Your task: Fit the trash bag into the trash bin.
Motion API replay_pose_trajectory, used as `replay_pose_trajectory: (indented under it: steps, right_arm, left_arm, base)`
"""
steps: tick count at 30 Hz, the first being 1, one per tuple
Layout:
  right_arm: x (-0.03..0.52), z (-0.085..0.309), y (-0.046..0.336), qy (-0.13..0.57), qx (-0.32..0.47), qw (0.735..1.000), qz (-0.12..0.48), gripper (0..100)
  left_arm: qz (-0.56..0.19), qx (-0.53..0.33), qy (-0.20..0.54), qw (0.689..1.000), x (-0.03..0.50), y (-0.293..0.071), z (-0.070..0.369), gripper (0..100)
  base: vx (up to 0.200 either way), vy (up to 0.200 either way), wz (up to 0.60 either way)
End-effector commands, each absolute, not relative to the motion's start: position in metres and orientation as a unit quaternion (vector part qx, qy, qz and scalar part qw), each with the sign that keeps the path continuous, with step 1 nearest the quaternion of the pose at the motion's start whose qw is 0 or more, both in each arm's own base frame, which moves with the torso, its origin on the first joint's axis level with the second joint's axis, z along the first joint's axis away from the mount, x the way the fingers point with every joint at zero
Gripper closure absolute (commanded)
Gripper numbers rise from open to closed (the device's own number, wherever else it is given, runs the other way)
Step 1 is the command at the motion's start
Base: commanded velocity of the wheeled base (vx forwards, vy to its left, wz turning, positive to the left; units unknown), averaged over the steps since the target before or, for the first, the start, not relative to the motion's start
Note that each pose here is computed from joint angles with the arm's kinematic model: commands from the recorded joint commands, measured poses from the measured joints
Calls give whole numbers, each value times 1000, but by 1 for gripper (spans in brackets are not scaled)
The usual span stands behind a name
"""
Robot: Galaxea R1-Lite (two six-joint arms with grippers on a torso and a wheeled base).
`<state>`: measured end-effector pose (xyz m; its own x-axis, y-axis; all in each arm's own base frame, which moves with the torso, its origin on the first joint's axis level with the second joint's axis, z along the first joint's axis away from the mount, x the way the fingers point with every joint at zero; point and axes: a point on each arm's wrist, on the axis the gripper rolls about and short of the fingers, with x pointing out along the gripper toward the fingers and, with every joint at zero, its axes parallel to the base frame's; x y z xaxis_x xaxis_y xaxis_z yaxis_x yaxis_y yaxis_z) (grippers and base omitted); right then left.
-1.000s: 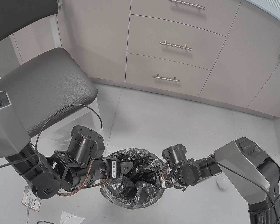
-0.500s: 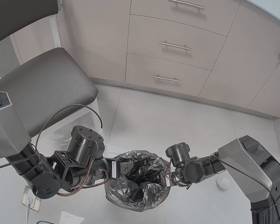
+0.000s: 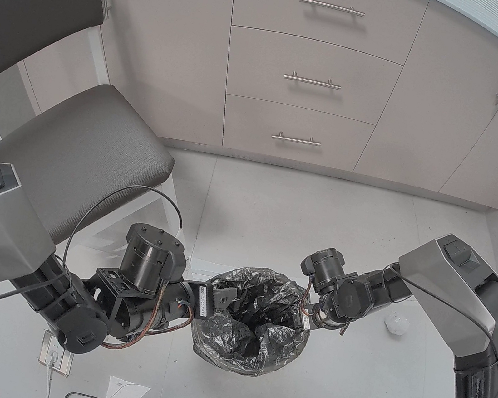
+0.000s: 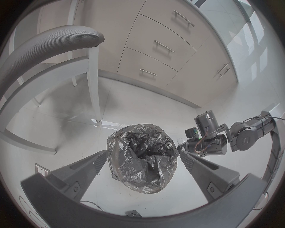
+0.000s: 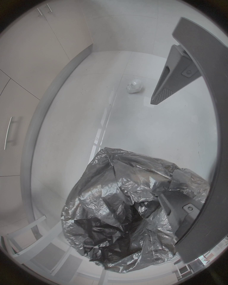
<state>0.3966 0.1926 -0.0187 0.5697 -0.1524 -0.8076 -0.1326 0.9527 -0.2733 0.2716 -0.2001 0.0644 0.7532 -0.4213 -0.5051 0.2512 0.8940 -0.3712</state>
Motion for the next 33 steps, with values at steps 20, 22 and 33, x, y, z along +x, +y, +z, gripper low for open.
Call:
replay_pose_trajectory:
  steps: [20,22,33]
  right_arm:
    - [398,85,169,299,-9,954,15,0]
    - [404,84,163,298,-7,954,7,0]
    - [503,22,86,272,29,957,-93,0]
  left_arm:
    - [-181,-141,303,925,272,-200,63,0]
    - [-180,-140,303,925,272,-200,62,0]
    - [-178,-137,309,924,273,-201,57,0]
  base:
    - [0,0,0]
    - [0,0,0]
    - [0,0,0]
